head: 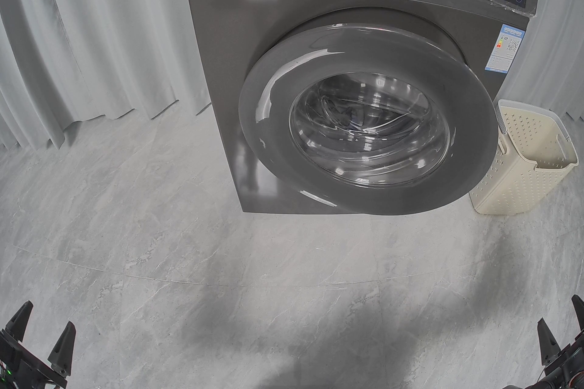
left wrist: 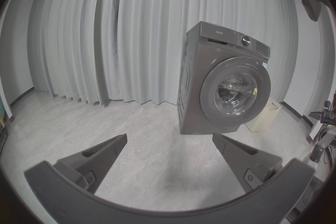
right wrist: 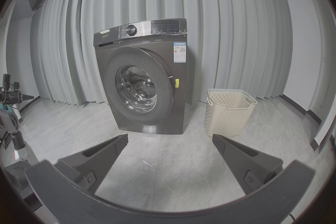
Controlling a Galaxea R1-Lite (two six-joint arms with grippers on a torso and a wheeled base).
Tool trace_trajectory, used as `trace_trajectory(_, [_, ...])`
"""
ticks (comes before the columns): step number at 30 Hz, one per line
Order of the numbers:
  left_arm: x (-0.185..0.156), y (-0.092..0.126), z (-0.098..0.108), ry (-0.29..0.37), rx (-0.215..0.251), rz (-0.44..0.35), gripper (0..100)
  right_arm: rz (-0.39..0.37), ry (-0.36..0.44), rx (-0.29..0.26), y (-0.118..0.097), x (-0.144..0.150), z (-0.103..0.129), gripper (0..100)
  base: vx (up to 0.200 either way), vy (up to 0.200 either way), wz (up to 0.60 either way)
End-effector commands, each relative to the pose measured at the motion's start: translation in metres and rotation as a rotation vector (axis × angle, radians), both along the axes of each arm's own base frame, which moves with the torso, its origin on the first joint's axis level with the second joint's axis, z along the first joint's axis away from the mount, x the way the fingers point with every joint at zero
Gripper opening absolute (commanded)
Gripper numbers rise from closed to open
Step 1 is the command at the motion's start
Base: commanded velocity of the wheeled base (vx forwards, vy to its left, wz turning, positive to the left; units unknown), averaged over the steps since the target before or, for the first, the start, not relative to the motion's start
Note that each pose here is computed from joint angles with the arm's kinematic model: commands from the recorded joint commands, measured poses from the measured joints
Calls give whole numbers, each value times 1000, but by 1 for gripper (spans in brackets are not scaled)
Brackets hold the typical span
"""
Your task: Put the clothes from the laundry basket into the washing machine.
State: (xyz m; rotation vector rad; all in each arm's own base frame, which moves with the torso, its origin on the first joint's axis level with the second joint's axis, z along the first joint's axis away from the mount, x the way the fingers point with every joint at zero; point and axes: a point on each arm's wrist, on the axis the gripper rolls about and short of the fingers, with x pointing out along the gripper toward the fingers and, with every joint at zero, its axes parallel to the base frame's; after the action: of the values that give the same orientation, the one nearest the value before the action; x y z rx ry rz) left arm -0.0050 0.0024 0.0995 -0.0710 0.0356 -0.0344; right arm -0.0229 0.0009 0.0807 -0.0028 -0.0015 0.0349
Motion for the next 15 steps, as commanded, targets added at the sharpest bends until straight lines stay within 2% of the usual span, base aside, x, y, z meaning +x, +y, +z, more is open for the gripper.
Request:
trace_trajectory(1, [-10, 1, -9, -74, -14, 33, 100, 0, 15, 0, 0, 1, -5, 100, 0, 0, 0])
trace_trajectory(3, [-10, 1, -9, -69, -18, 48, 100, 0, 14, 0, 0, 1, -5, 100, 0, 0, 0])
trace_trajectory(6, [-15, -1, -16, -65, -13, 117, 100, 0, 15, 0, 0, 1, -5, 100, 0, 0, 0])
trace_trajectory(10, [-16, -2, -17, -70, -24, 108, 100, 0, 14, 0, 0, 1, -5, 100, 0, 0, 0])
trace_trajectory(15, [-18, -1, -21, -60, 11, 94, 100, 0, 14, 0, 0, 1, -5, 100, 0, 0, 0])
